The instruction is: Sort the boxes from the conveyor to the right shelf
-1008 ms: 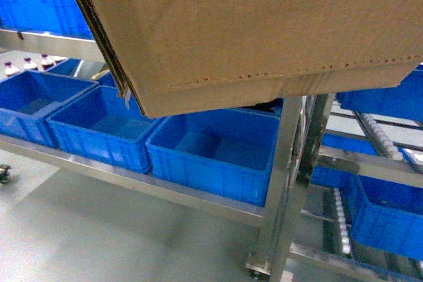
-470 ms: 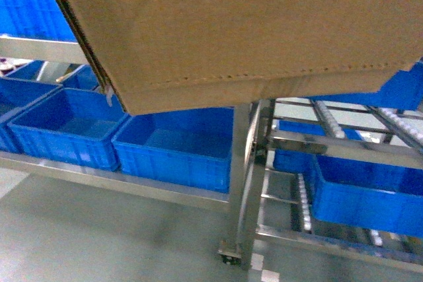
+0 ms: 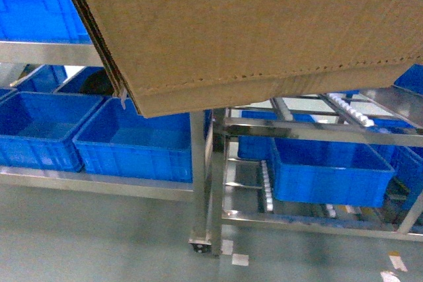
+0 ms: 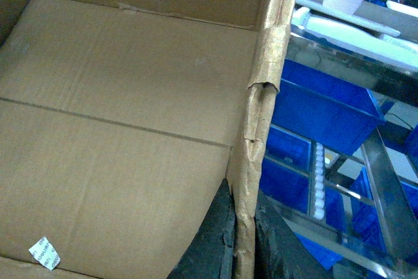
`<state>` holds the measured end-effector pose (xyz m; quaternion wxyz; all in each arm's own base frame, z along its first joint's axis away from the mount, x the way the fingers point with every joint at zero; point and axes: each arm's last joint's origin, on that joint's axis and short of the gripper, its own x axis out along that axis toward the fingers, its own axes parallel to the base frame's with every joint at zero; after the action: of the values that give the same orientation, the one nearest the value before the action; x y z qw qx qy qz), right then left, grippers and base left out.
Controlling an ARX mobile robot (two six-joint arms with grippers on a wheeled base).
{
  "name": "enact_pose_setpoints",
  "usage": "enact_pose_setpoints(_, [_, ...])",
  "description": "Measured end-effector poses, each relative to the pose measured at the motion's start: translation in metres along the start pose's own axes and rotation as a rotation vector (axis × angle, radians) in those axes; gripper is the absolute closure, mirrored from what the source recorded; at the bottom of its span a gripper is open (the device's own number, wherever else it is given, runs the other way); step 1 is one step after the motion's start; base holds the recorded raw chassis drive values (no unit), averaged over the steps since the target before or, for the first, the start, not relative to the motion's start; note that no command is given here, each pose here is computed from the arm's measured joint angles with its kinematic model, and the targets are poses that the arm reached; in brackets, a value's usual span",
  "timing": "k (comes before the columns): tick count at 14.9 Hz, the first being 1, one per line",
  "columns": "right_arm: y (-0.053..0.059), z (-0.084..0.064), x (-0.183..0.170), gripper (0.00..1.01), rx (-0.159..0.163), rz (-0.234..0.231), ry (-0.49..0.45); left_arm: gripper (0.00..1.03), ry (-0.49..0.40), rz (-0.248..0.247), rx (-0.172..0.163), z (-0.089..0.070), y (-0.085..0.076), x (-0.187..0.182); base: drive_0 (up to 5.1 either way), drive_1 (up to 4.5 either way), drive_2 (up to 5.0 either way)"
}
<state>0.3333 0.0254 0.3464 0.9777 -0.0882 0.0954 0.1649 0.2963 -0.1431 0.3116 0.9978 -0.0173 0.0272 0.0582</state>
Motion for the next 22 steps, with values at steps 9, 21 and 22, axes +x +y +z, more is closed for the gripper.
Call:
enact_pose_setpoints(9, [-0.0004, -0.0004, -0.0003, 0.99, 0.001, -0.001, 0.004, 1.01, 0.001, -0.002, 0.0, 0.0001, -0.0001, -0.0003, -1.6, -2.65, -0.6])
enact_pose_setpoints(21, [-0.0004, -0.0003, -0.0003, 0.99, 0.001, -0.001, 0.003, 1.01, 0.001, -0.004, 0.0, 0.0001, -0.0004, -0.0004, 0.5, 0.46, 0.5])
enact_pose_setpoints(22, [-0.0003, -0.0002, -0.0003, 0.99, 0.001, -0.001, 0.002, 1.01, 0.001, -0.003, 0.0, 0.0, -0.0001, -0.0001, 1.1, 1.09, 1.1])
